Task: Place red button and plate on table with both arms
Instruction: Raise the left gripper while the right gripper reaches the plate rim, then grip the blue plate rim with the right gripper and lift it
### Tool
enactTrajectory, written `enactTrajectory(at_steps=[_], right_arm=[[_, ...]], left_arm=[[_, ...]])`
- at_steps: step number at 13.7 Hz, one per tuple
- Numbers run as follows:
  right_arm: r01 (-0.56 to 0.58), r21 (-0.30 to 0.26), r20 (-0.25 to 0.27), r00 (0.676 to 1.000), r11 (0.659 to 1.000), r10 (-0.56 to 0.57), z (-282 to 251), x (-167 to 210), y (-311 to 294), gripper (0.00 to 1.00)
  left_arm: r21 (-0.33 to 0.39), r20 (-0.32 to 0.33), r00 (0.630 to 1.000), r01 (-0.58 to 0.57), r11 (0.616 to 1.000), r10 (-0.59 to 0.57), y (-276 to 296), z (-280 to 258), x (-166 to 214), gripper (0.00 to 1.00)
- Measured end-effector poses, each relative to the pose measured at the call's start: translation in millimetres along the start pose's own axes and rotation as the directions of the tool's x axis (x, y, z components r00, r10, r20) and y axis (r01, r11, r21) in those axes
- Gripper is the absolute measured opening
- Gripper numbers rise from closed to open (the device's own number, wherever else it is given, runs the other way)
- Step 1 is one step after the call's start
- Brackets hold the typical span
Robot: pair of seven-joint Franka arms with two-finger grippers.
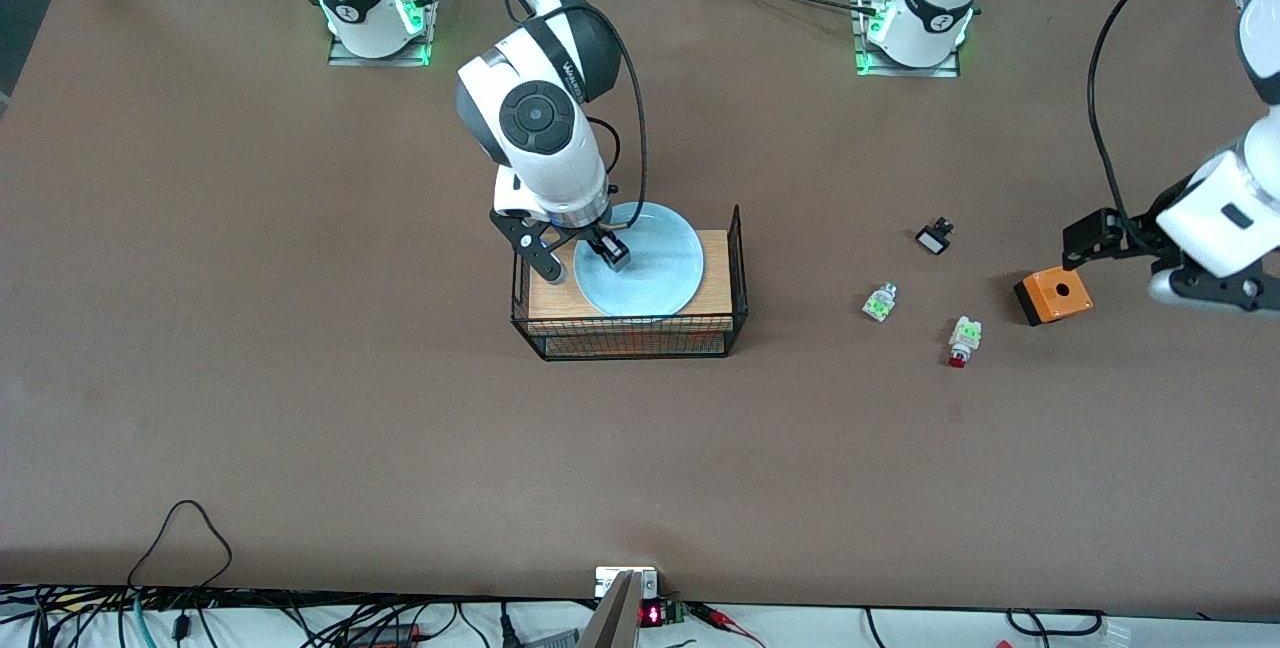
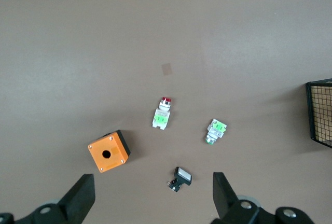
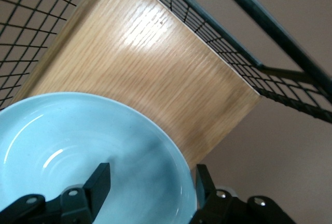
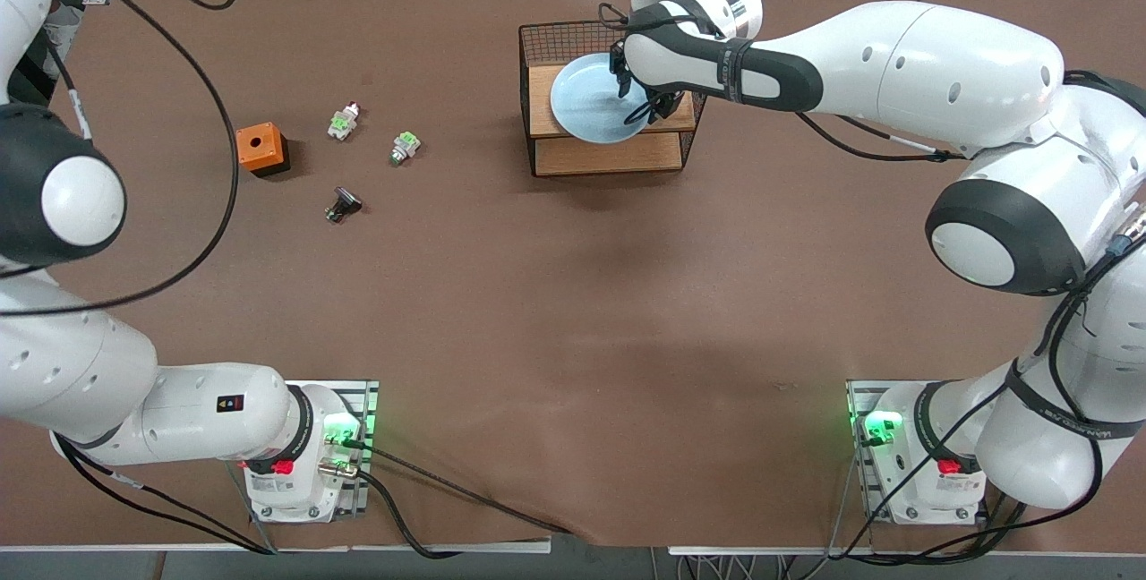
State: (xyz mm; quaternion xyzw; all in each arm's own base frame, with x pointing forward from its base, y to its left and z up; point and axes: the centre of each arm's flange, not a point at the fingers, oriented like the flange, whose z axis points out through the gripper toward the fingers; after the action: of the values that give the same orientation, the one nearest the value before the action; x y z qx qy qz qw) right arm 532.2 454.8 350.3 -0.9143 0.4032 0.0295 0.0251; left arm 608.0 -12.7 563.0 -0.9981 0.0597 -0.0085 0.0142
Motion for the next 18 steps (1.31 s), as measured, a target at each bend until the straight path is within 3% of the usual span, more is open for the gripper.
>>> enactTrajectory(at_steps=[2,4,6,8,10,14,18], right_arm=[[0.000,-0.007,0.000,1.000,1.000,0.000,5,0,0,0.59],[0.002,-0.009,0.000,1.000,1.000,-0.002,7,0,0,0.53],[0.004,-0.008,0.000,1.000,1.000,-0.004,7,-2,0,0.29],[0.005,-0.005,0.000,1.000,1.000,-0.005,7,-2,-1,0.27],[0.017,0.000,0.000,1.000,1.000,-0.017,4,-4,-1,0.15],[0.041,0.012,0.002,0.999,0.999,-0.041,-5,-9,-1,0.08],[0.060,0.047,0.005,0.998,0.997,-0.061,-51,-10,4,0.03]], left_arm=[[0.008,0.002,1.000,-0.009,1.000,0.009,10,0,-28,1.00],[0.007,0.015,1.000,-0.018,1.000,0.017,17,2,-48,1.00],[0.007,0.023,1.000,-0.017,1.000,0.017,17,5,-54,1.00],[0.006,0.026,1.000,-0.018,1.000,0.018,18,7,-54,1.00],[0.006,0.026,0.999,-0.022,1.000,0.022,20,7,-54,1.00],[0.006,0.030,0.999,-0.027,1.000,0.027,23,6,-55,1.00],[0.006,0.026,0.999,-0.027,1.000,0.027,23,5,-54,1.00]])
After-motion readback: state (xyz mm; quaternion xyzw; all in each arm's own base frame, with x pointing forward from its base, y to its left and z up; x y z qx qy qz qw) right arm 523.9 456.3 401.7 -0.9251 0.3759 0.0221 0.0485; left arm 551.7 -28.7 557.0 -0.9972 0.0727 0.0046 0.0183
